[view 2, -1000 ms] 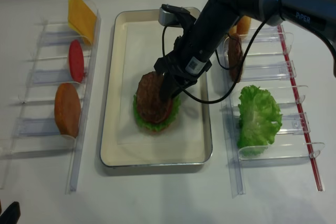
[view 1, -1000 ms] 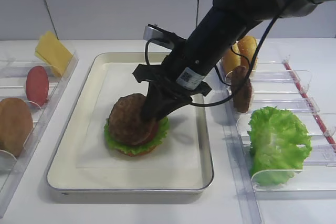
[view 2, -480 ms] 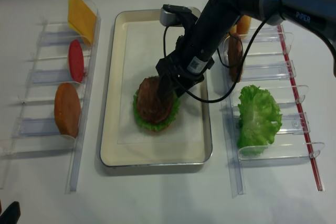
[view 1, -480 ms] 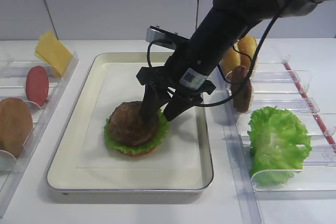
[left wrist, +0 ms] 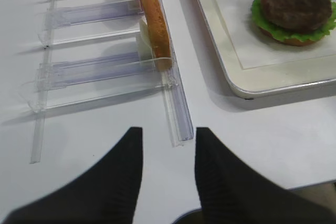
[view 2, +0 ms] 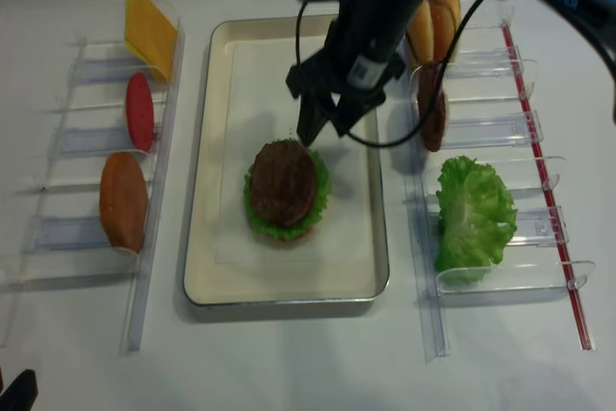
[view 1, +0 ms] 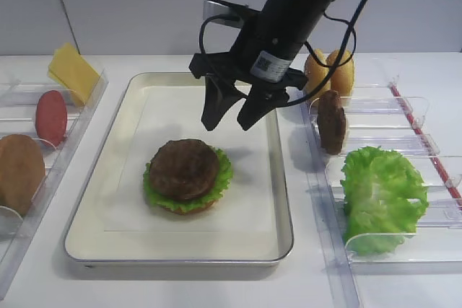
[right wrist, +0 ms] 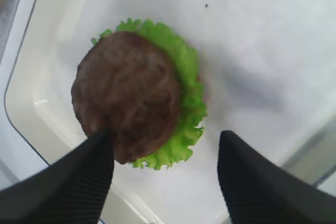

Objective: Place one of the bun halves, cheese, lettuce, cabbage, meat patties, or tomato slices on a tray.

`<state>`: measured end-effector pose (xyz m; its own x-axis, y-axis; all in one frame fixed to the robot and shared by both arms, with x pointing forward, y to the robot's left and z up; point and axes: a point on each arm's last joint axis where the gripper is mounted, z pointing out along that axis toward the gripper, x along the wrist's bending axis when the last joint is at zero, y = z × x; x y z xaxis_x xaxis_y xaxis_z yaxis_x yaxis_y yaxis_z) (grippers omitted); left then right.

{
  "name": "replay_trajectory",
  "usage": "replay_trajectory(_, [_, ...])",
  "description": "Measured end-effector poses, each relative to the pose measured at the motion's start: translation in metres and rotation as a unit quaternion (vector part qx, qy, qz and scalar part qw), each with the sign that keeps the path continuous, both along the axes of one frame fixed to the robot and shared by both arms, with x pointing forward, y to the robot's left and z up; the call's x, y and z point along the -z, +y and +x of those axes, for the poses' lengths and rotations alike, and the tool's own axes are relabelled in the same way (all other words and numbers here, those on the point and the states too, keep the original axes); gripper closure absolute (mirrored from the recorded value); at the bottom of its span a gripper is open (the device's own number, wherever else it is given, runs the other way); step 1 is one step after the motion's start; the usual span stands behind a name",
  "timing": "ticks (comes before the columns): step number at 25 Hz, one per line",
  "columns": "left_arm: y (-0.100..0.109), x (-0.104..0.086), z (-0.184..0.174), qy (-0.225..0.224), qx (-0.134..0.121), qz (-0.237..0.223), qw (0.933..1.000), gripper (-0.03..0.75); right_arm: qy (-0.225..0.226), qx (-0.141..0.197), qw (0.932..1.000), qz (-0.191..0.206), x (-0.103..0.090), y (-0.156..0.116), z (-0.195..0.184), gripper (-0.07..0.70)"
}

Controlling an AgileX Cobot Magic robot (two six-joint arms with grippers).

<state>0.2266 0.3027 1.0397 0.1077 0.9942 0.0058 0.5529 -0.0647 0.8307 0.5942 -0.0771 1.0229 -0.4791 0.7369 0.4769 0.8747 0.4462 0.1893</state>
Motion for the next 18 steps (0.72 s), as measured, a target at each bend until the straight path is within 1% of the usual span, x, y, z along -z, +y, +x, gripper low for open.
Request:
replay_trajectory(2, [0.0,0.0,0.0,0.0,0.0,0.0,1.0,0.483,-0.003,0.007,0.9999,-0.01,-0.003,-0.002,0.0,0.188])
replay_trajectory(4, [0.0,0.0,0.0,0.0,0.0,0.0,1.0,0.483,-0.01,0.02,0.9995,-0.023,-0.011,-0.006,-0.002,0.188])
replay_trajectory(7, [0.0,0.0,0.0,0.0,0.0,0.0,1.0,0.483,-0.04,0.044,0.9965,-0.059,-0.031,-0.018,-0.007,0.188])
replay_trajectory(9, [0.0,0.0,0.0,0.0,0.0,0.0,1.0,0.483,-0.07,0.06,0.9927,-0.077,-0.05,-0.027,-0.013,0.188])
replay_trajectory(12, [0.0,0.0,0.0,0.0,0.0,0.0,1.0,0.483,-0.112,0.079,0.9868,-0.085,-0.081,-0.039,-0.026,0.188])
replay_trajectory(16, [0.0,0.0,0.0,0.0,0.0,0.0,1.0,0.483,-0.164,0.098,0.9788,-0.075,-0.122,-0.054,-0.049,0.188])
replay_trajectory(18, [0.0,0.0,0.0,0.0,0.0,0.0,1.0,0.483,-0.183,0.102,0.9752,-0.071,-0.137,-0.063,-0.063,0.188])
